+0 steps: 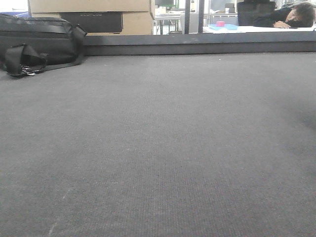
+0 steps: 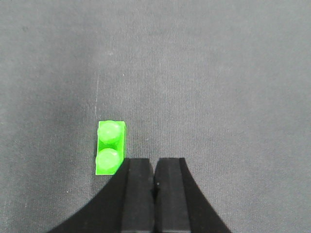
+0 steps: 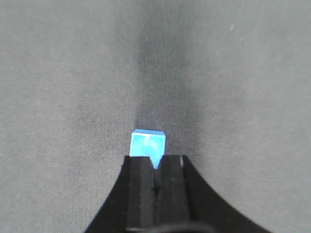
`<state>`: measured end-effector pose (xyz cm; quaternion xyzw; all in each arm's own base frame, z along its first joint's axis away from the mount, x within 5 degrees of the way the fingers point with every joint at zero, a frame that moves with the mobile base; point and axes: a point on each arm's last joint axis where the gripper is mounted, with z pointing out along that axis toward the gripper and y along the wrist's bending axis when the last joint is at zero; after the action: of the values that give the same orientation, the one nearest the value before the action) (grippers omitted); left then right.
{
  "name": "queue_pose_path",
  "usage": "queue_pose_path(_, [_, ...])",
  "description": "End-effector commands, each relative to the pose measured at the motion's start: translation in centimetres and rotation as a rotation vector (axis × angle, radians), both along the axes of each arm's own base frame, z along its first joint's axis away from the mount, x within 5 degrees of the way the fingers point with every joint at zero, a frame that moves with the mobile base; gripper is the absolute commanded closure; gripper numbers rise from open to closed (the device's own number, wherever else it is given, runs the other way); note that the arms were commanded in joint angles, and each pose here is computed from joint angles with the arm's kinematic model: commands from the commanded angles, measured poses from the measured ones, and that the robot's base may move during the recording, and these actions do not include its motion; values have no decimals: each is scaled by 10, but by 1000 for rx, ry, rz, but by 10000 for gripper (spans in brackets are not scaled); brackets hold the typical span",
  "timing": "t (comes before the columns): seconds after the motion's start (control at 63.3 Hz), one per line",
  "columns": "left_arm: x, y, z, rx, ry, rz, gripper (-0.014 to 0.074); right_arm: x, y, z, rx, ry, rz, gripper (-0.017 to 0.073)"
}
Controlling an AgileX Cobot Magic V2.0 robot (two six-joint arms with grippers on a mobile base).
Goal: Grab block from conveyor and place in blue bin
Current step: 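Close left gripper on green brick, right gripper on blue block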
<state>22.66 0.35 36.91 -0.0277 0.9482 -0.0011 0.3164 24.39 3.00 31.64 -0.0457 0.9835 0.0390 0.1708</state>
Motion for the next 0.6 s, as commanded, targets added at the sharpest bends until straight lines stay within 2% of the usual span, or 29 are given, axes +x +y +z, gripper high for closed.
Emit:
queue_pose_path(0.0, [4,0,-1,-13,3,8,704,11,0,-9,-7,26,-17,715])
queue_pose_path(0.047, [4,0,-1,-13,5,8,704,16,1,-16,-10,52,-17,686])
queue_pose_path(0.126, [5,0,-2,-13,9,8,704,24,1,-26,-13,75,-18,564])
queue_pose_path(0.158, [5,0,-2,-13,9,8,704,27,2,-31,-14,89,-18,501])
queue_pose_path(0.205, [5,0,-2,-13,7,8,704,32,2,-39,-17,119,-20,350])
queue_pose_path(0.3, [5,0,-2,-13,5,8,704,36,4,-54,-1,182,-42,183])
queue_pose_path(0.379, [5,0,-2,-13,5,8,704,36,4,-67,3,225,-73,146])
queue_pose_path(0.584, [6,0,-2,-13,1,8,704,31,3,-102,-5,286,-91,147])
